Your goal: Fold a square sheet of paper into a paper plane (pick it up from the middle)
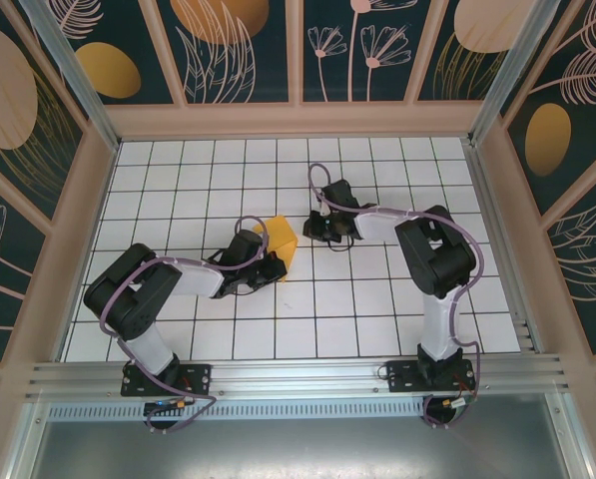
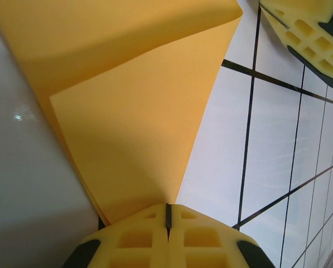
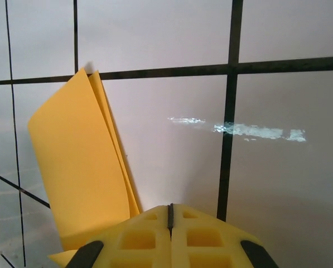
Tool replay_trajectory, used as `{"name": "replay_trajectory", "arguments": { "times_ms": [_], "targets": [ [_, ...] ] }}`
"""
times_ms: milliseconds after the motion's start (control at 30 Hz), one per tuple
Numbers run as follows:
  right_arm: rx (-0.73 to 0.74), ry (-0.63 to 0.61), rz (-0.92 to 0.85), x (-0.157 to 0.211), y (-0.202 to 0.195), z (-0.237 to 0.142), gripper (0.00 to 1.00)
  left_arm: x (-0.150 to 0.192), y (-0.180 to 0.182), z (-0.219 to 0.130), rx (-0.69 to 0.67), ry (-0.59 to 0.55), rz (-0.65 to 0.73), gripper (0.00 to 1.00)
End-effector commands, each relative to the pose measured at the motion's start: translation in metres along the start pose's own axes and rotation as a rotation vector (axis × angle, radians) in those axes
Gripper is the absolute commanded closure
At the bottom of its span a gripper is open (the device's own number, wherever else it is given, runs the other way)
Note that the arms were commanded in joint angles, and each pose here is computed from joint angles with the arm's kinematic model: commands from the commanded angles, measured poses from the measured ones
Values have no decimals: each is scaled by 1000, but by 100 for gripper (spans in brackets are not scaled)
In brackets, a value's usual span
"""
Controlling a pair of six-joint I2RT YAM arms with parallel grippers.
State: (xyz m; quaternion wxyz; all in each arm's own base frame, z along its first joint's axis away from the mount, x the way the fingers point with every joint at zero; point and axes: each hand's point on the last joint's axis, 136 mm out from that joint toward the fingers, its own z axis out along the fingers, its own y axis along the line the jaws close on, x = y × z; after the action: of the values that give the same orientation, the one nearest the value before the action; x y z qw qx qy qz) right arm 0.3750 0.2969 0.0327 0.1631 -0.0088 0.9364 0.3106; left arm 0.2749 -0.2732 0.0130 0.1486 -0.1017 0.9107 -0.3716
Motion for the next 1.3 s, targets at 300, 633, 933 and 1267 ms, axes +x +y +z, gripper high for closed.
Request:
{"name": "replay_trajectory", "arguments": {
  "times_ms": [300,633,933,1267],
  "targets": [
    [-106,102,-90,51,50,0,94,35,57,2,-188,108,-32,96],
    [-23,109,-81,28,17,29,95,42,63,-3,-192,116,-42,95],
    [51,57,-61,-3,-10,30,95,48,70,-6,-214,134,-33,95],
    [-73,-5,-132,-2,36,-10,94,43,64,-4,-204,122,-24,95]
  ]
}}
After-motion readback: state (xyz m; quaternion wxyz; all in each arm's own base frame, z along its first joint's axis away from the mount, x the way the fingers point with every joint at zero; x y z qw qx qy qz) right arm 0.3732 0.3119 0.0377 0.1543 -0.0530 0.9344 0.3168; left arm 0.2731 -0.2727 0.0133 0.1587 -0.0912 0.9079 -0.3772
